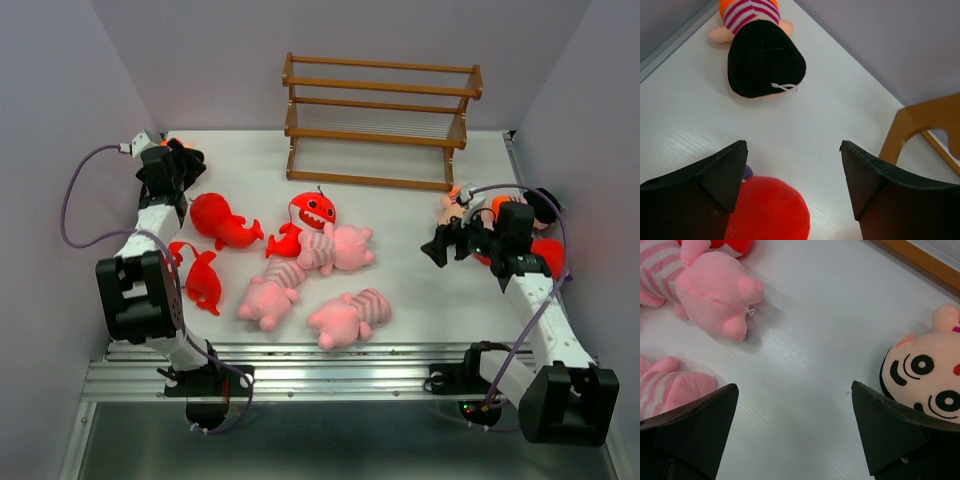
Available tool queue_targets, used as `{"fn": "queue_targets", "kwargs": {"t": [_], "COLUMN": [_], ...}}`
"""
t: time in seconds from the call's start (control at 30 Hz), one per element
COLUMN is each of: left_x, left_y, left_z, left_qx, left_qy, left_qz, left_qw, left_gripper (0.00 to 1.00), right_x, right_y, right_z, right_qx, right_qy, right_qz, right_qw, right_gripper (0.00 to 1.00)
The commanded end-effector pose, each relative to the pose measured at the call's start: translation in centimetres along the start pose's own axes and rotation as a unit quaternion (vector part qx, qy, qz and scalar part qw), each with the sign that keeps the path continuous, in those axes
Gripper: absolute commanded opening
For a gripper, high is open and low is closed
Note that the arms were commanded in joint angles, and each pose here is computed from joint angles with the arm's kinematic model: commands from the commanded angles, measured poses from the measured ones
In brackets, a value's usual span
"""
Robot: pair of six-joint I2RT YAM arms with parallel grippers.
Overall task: Place and organize the stuffed toys onto the shelf
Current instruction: Grab a stuffed toy with the left arm
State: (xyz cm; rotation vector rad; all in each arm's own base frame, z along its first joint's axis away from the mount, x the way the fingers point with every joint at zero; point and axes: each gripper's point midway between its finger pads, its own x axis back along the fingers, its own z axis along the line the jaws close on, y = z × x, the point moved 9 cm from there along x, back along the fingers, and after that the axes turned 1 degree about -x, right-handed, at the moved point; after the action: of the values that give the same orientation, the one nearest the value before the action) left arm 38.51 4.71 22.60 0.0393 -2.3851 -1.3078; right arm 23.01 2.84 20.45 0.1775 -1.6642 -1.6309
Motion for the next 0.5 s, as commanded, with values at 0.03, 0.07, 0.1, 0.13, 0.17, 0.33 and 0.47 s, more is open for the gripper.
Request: {"fn": "queue_targets", "kwargs": {"t": [0.03, 0.07, 0.1, 0.13, 0.17, 0.33, 0.47], "left_x": [-5.2, -5.9, -7.2, -7.7, -8.2, -11.2, -13.3], "left_y": [3.0, 3.0, 2.3, 3.1, 3.1, 3.9, 3.6], "left_z": [-1.2, -1.2, -0.9, -1.5, -1.7, -2.5, -2.2], "left_qx": [0.032, 0.032, 0.039, 0.042, 0.043, 0.025, 0.022], "left_qy": [0.050, 0.053, 0.063, 0.058, 0.060, 0.092, 0.120], "left_qz": [-0.032, -0.029, -0.019, -0.028, -0.030, -0.063, -0.066], "left_qw": [0.998, 0.998, 0.997, 0.997, 0.997, 0.993, 0.990], "left_gripper": [0.81, 0.80, 0.80, 0.79, 0.78, 0.78, 0.78], "right_x": [0.4, 0.4, 0.2, 0.1, 0.0, -0.8, -1.2], "right_y": [1.8, 1.8, 1.8, 1.8, 1.8, 1.5, 1.4], "right_z": [0.1, 0.0, 0.2, 0.1, 0.2, 0.3, 0.3], "right_qx": [0.033, 0.033, 0.034, 0.033, 0.037, 0.044, 0.048], "right_qy": [-0.012, -0.014, -0.010, -0.012, -0.010, -0.015, -0.019], "right_qz": [-0.020, -0.019, -0.017, -0.015, -0.014, 0.003, 0.013], "right_qw": [0.999, 0.999, 0.999, 0.999, 0.999, 0.999, 0.999], "right_gripper": [1.00, 1.00, 1.00, 1.00, 1.00, 1.00, 1.00]}}
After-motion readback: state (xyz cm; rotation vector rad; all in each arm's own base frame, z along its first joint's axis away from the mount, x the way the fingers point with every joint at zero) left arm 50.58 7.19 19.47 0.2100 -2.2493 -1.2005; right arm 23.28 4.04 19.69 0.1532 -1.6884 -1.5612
